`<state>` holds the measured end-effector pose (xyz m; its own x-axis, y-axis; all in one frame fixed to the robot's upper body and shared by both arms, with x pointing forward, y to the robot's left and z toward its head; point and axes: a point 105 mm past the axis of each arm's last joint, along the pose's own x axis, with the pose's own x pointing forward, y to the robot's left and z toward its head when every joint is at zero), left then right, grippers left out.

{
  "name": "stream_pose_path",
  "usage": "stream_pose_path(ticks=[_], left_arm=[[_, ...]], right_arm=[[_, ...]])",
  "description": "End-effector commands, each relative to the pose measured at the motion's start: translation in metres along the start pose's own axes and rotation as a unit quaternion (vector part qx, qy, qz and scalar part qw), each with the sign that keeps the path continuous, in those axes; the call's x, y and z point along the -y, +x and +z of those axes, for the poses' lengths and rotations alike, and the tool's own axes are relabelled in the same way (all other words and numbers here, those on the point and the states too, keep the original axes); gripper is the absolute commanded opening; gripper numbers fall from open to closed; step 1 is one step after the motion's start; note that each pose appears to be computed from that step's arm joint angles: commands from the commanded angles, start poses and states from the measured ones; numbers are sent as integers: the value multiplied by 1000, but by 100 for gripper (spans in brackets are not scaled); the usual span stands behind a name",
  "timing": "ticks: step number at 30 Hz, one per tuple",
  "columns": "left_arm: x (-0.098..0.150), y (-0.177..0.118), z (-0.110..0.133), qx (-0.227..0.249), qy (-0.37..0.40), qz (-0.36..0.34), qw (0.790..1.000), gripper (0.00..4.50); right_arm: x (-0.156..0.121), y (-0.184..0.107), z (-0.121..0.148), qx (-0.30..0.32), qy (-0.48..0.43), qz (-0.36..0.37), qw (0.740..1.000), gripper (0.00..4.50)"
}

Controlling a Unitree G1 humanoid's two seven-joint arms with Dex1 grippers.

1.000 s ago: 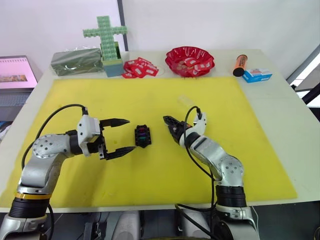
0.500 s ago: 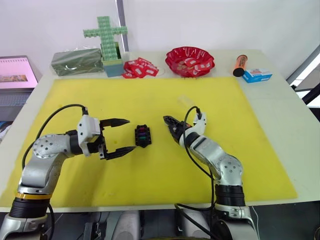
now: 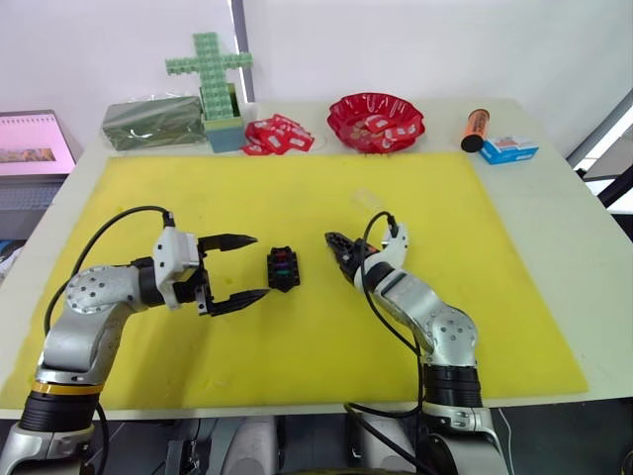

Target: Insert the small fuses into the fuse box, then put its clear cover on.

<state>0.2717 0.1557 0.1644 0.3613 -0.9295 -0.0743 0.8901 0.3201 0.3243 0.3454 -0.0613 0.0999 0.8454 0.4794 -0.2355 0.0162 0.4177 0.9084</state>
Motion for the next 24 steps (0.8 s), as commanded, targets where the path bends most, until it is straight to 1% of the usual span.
stream_pose_path(ticks=[1, 2, 4, 10, 14, 15, 17, 18, 20, 21, 22, 24], left_arm=[[0, 2, 10, 6, 20, -2, 1000, 450], [0, 2, 10, 6, 20, -2, 1000, 450], [0, 2, 10, 6, 19, -2, 1000, 450], [0, 2, 9, 6, 19, -1, 1000, 450], [0, 3, 9, 6, 19, -1, 1000, 450], [0, 3, 9, 6, 19, 0, 1000, 450], [-1, 2, 9, 6, 19, 1, 1000, 450], [-1, 1, 9, 6, 19, 3, 1000, 450], [-1, -3, 8, 3, 18, 6, 1000, 450], [-1, -5, 7, 0, 18, 7, 1000, 450], [0, -8, 7, -3, 16, 6, 1000, 450], [2, -12, 5, -7, 14, 4, 1000, 450]], right_arm=[[11, -1, 6, 16, 6, -23, 1000, 101], [11, -1, 6, 17, 7, -25, 1000, 61], [17, -1, 5, 20, 17, -41, 999, 2], [29, -2, 2, 15, 27, -66, 997, 2], [29, -1, 4, 12, 13, -63, 998, 2], [27, -2, 4, 9, 0, -57, 998, 2], [13, -4, 3, -10, -78, -22, 997, 2], [3, -5, 3, -24, -125, 4, 992, 2], [-19, -9, 2, -59, -238, 56, 968, 2], [-31, -11, 3, -68, -301, 82, 948, 2], [-49, -14, 5, -78, -364, 118, 921, 2], [-71, -18, 7, -93, -440, 163, 878, 2]])
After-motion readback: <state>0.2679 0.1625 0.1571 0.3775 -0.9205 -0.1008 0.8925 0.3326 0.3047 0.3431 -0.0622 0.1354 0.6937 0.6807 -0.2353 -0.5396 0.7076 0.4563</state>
